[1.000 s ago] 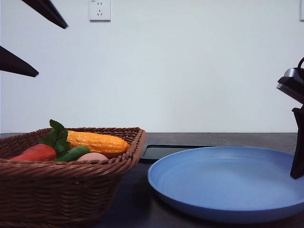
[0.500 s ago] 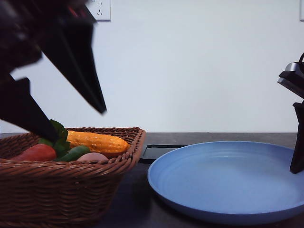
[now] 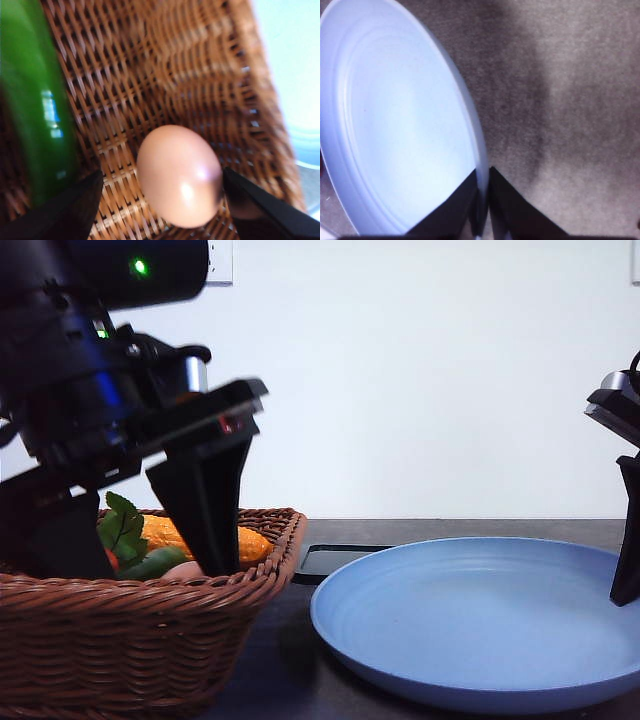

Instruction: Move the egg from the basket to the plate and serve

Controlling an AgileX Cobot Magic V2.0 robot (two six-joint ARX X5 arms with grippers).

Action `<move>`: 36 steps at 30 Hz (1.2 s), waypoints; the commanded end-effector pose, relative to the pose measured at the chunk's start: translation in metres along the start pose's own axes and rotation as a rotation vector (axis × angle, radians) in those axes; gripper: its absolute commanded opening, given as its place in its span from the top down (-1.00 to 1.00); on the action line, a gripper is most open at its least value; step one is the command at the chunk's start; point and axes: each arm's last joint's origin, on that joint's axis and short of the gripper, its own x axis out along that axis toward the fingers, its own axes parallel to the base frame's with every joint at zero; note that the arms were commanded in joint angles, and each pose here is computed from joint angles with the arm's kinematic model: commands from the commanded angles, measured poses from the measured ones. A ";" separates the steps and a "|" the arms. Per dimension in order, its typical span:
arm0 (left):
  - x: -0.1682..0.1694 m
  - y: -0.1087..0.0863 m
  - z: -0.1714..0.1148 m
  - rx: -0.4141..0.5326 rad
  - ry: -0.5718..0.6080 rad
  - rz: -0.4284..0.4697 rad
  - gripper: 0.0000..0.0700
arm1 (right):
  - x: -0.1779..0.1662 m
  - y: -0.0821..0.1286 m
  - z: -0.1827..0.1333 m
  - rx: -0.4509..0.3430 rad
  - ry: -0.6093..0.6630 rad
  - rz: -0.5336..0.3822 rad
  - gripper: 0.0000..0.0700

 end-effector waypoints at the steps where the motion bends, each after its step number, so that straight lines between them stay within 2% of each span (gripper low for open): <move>1: 0.003 -0.005 0.004 0.010 -0.006 -0.005 -0.36 | 0.001 0.001 0.002 -0.019 -0.005 -0.001 1.00; 5: 0.003 -0.006 0.005 0.014 -0.017 -0.017 -0.32 | 0.001 0.001 0.002 -0.021 -0.005 -0.001 1.00; 11: 0.003 -0.007 0.004 0.016 -0.015 -0.017 0.07 | 0.001 0.001 0.002 -0.022 -0.006 -0.001 1.00; 22: 0.003 -0.006 0.004 0.038 -0.010 -0.014 0.54 | 0.001 0.001 0.002 -0.024 -0.009 0.000 1.00; 28: -0.012 -0.011 0.010 0.075 -0.033 -0.004 0.57 | 0.001 0.001 0.002 -0.020 -0.006 -0.001 1.00; 33: -0.045 -0.022 0.024 0.138 -0.108 0.030 0.57 | -0.002 -0.003 0.002 0.002 -0.004 0.001 1.00; 36: -0.070 -0.031 0.035 0.174 -0.168 0.015 0.57 | -0.004 -0.004 0.002 0.017 0.006 0.022 1.00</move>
